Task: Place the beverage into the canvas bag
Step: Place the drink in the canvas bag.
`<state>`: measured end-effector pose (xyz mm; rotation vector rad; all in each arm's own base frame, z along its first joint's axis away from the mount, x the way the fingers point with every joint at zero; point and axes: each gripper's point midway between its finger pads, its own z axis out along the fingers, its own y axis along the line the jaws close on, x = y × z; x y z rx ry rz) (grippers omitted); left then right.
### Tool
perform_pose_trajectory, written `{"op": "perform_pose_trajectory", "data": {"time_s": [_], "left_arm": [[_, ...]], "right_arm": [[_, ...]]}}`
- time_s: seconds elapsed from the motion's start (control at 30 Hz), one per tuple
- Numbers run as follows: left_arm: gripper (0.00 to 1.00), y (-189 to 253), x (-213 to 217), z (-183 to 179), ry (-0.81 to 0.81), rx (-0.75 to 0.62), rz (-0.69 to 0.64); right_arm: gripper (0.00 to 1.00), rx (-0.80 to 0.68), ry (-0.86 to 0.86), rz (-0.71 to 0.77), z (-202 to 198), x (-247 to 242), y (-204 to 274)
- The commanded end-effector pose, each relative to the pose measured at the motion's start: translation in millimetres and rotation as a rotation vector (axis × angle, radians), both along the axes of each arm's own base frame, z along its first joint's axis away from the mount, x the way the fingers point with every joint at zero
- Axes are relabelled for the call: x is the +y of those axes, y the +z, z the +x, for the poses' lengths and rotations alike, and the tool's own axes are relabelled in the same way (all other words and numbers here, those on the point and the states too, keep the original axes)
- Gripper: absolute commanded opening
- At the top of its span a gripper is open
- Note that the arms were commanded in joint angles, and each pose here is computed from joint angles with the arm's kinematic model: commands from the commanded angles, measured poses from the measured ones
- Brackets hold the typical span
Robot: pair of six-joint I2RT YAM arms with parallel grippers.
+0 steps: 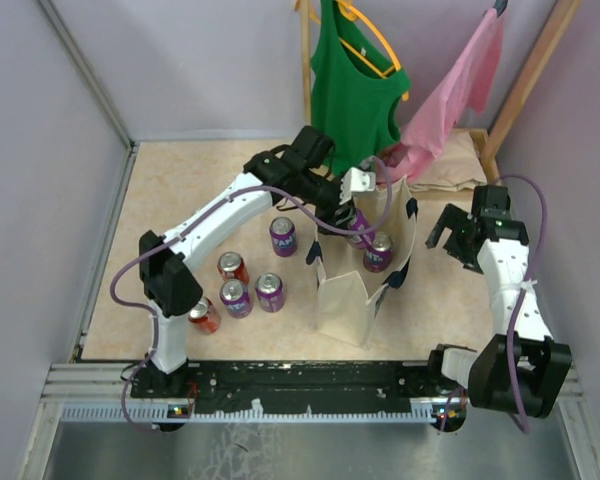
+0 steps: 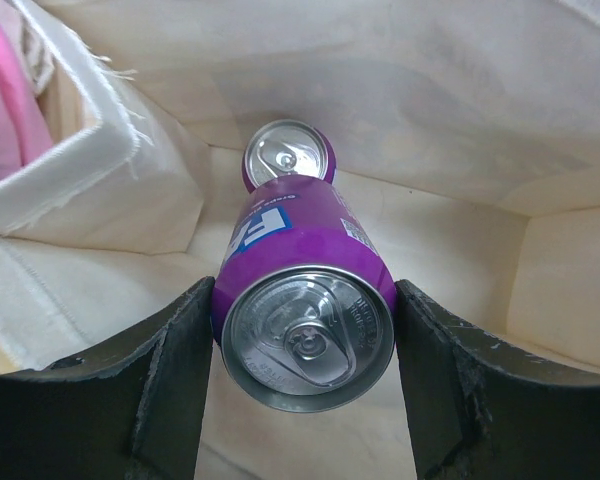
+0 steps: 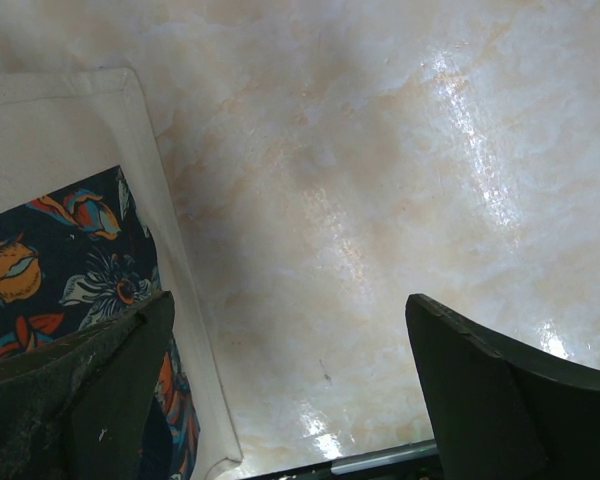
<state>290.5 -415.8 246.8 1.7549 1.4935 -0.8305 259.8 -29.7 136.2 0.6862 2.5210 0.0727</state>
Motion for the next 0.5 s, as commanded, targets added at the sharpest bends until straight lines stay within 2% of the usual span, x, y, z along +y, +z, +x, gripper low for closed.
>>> {"op": "perform_pose_trajectory", "data": {"time_s": [0.0,0.47], "left_arm": [[0.0,-6,-11,-4,-0.085,-0.063,-0.015],[0.0,-67,-12,-2,-0.127,-0.097,0.13]], "right_arm": [[0.99,-0.039,0.01,-0.016,10,-5,8],[0.99,-0.021,0.016,-0.012,7,-7,1]]}}
